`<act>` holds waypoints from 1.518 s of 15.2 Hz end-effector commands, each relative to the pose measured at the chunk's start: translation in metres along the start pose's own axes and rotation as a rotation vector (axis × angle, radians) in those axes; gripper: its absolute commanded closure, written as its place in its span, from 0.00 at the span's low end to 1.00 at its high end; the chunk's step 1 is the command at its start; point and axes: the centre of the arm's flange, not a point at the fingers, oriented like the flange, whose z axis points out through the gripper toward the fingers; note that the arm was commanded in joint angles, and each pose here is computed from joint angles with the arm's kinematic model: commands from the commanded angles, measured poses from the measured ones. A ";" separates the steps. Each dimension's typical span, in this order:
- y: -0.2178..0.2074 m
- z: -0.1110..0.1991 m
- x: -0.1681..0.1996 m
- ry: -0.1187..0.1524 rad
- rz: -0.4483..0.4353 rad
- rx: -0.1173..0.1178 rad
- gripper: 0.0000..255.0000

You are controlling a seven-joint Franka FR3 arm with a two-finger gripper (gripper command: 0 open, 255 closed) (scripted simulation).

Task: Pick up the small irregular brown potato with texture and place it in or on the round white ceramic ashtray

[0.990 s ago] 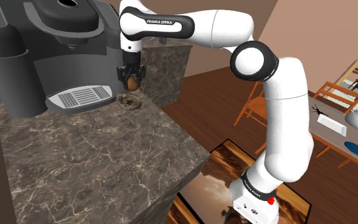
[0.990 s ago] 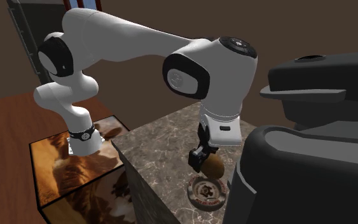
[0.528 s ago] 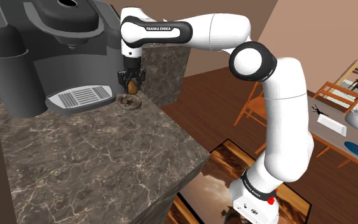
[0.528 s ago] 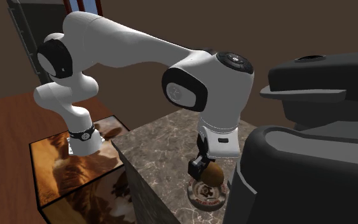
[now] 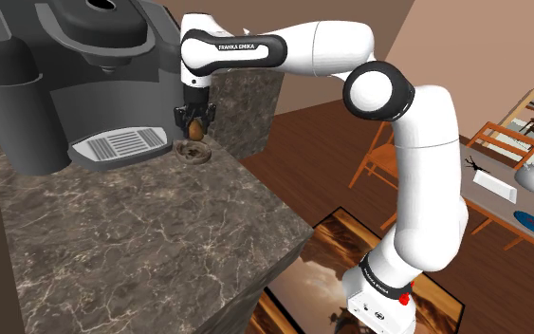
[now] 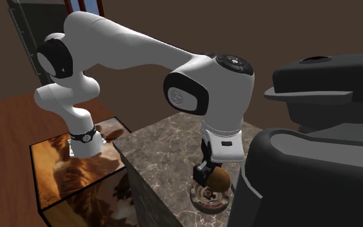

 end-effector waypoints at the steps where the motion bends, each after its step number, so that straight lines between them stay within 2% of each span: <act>1: 0.002 0.036 0.001 -0.066 -0.004 -0.001 1.00; 5: 0.002 0.036 0.001 -0.066 -0.004 -0.001 1.00; 6: 0.005 0.035 0.001 -0.066 -0.004 -0.001 0.00; 10: 0.000 0.025 0.005 -0.066 -0.004 -0.001 0.00; 11: 0.002 0.036 0.001 -0.066 -0.004 -0.001 0.00; 15: 0.002 -0.014 0.004 -0.066 -0.004 -0.001 0.00; 23: 0.002 -0.014 0.004 -0.066 -0.004 -0.001 0.00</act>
